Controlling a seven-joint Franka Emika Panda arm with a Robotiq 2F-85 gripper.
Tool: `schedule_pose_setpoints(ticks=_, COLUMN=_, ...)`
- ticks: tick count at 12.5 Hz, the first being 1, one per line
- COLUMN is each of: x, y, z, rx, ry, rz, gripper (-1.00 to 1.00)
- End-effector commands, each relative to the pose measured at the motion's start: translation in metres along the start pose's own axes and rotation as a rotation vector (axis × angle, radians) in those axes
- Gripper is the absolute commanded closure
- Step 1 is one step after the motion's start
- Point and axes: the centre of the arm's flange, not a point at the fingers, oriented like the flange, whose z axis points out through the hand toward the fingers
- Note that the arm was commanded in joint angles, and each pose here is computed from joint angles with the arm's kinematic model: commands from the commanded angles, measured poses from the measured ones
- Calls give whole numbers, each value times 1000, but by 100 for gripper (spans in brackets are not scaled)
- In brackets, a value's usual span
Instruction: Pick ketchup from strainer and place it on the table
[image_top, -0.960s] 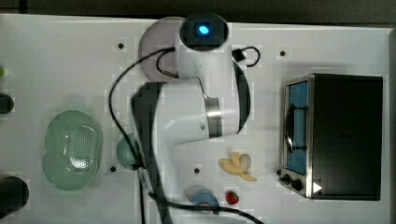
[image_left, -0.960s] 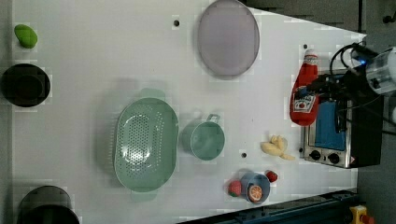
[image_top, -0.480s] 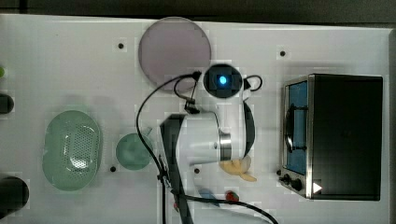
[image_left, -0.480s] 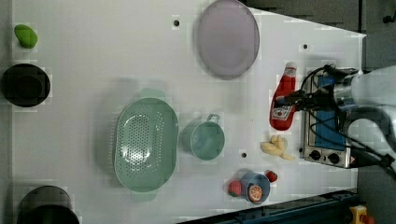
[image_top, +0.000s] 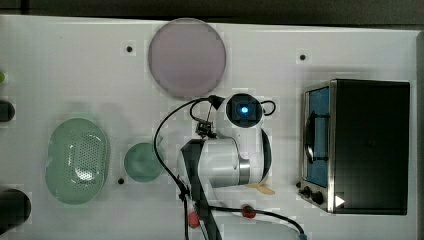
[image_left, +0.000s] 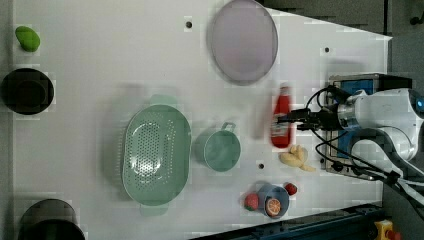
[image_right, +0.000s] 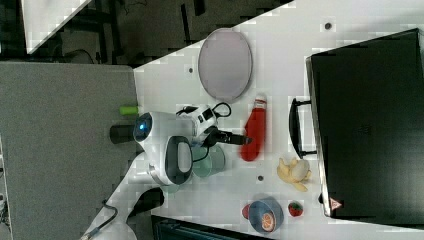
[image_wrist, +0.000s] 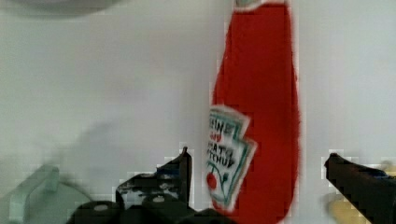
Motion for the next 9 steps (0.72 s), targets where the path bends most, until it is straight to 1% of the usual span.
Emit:
schedule_pose_setpoints(ticks=1, x=16, y=-9, z=-42, rx=-14, ry=107, rz=-46, gripper=-100)
schedule_pose_setpoints(ticks=2, x=22, y=-12, z=-67, rx=-26, ry=158, rz=-46, gripper=-100)
schedule_pose_setpoints(ticks=3, x=26, y=-15, z=-94, rx=-51, ry=193, rz=-45, gripper=-100)
schedule_pose_setpoints(ticks=5, x=27, y=-17, z=-153, rx=-106, ry=240, rz=14, gripper=-100)
schedule_pose_setpoints(ticks=6, x=26, y=-17, z=-183, rx=-117, ry=255, rz=93, gripper=-100)
schedule_pose_setpoints(ticks=7, x=22, y=-18, z=-210, rx=-112, ry=252, rz=197, gripper=-100)
schedule_pose_setpoints(ticks=9, x=10, y=-21, z=-255, rx=-64, ry=207, rz=425, gripper=-100)
